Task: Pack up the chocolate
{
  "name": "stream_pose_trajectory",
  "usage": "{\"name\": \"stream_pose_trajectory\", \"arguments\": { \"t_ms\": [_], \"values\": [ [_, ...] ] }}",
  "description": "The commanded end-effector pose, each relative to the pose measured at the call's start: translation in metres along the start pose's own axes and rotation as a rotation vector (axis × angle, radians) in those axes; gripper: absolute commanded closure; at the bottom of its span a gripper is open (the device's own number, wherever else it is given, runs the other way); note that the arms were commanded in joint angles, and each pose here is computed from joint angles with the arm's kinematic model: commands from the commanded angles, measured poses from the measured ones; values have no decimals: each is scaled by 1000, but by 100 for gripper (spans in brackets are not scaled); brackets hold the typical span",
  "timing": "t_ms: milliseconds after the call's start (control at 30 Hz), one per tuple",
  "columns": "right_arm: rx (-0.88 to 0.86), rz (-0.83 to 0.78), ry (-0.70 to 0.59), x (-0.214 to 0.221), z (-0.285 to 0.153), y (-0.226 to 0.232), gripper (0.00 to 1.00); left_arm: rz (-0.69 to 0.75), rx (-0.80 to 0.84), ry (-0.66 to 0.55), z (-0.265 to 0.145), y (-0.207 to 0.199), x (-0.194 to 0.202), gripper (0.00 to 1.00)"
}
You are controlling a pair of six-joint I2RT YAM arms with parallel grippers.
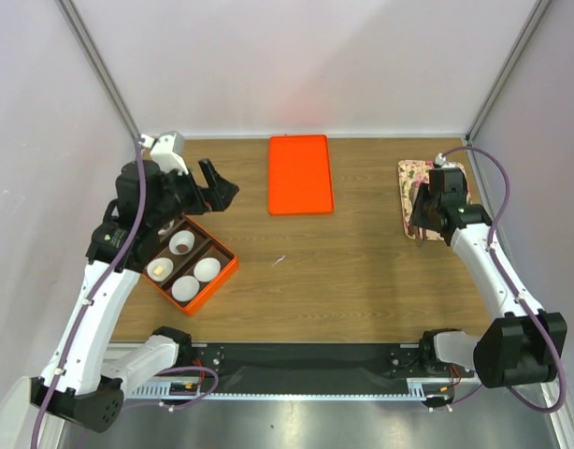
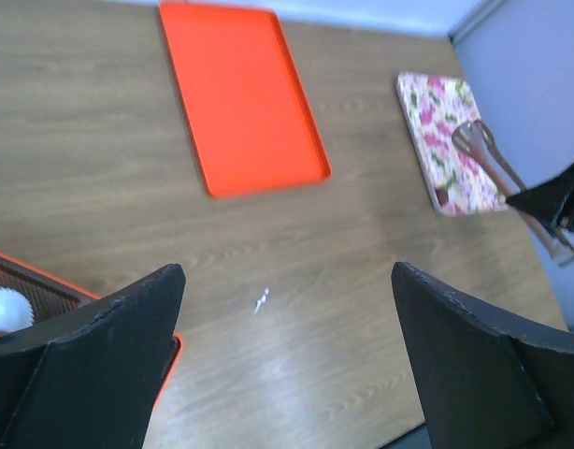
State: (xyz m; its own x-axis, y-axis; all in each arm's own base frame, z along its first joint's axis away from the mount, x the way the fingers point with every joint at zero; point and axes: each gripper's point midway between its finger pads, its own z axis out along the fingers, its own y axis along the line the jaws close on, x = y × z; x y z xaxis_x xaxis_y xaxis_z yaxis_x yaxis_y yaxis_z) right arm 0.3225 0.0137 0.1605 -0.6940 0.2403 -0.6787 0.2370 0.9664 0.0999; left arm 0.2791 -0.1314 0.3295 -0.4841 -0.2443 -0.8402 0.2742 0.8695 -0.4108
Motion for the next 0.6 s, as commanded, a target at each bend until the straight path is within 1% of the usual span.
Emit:
{"name": "stream_pose_trajectory", "arguments": {
  "t_ms": [0,67,100,133,200,233,267,300,333,367,400,433,467,500,533,567],
  "values": [
    [-79,-7,-93,-29,-22,22,66,15,-50,-65,-8,0,-27,1],
    [-168,-42,-109,-28,-29,49,67,20,-86,-101,-15,3,-41,1],
    [-220,-58,-109,-26,-34,66,67,21,-136,-116,-20,10,-45,1],
    [-300,-83,-117,-21,-43,96,66,21,-171,-157,-27,13,-57,0],
    [-400,-116,-118,-12,-54,136,67,30,-217,-197,-38,19,-67,0],
    [-462,-122,-147,-14,-62,159,66,33,-221,-221,-45,17,-74,0],
    [-552,-165,-133,4,-78,194,67,32,-229,-241,-51,17,-79,0],
    [-583,-182,-126,11,-79,214,67,32,-247,-258,-57,19,-83,0],
    [-648,-199,-150,15,-87,240,67,30,-248,-282,-64,17,-89,0],
    [-722,-250,-135,36,-102,268,66,28,-249,-296,-69,15,-93,0],
    [-737,-285,-105,54,-96,287,66,25,-248,-312,-77,14,-95,1],
    [-788,-297,-121,56,-106,308,66,21,-245,-332,-82,12,-99,0],
    [-859,-355,-99,78,-121,330,66,18,-233,-354,-91,9,-102,0],
    [-872,-388,-72,96,-114,346,66,17,-227,-365,-94,7,-103,0],
    [-911,-406,-75,100,-124,361,66,15,-231,-382,-99,7,-106,0],
    [-971,-464,-56,121,-137,376,66,14,-237,-391,-103,8,-106,0]
  ]
}}
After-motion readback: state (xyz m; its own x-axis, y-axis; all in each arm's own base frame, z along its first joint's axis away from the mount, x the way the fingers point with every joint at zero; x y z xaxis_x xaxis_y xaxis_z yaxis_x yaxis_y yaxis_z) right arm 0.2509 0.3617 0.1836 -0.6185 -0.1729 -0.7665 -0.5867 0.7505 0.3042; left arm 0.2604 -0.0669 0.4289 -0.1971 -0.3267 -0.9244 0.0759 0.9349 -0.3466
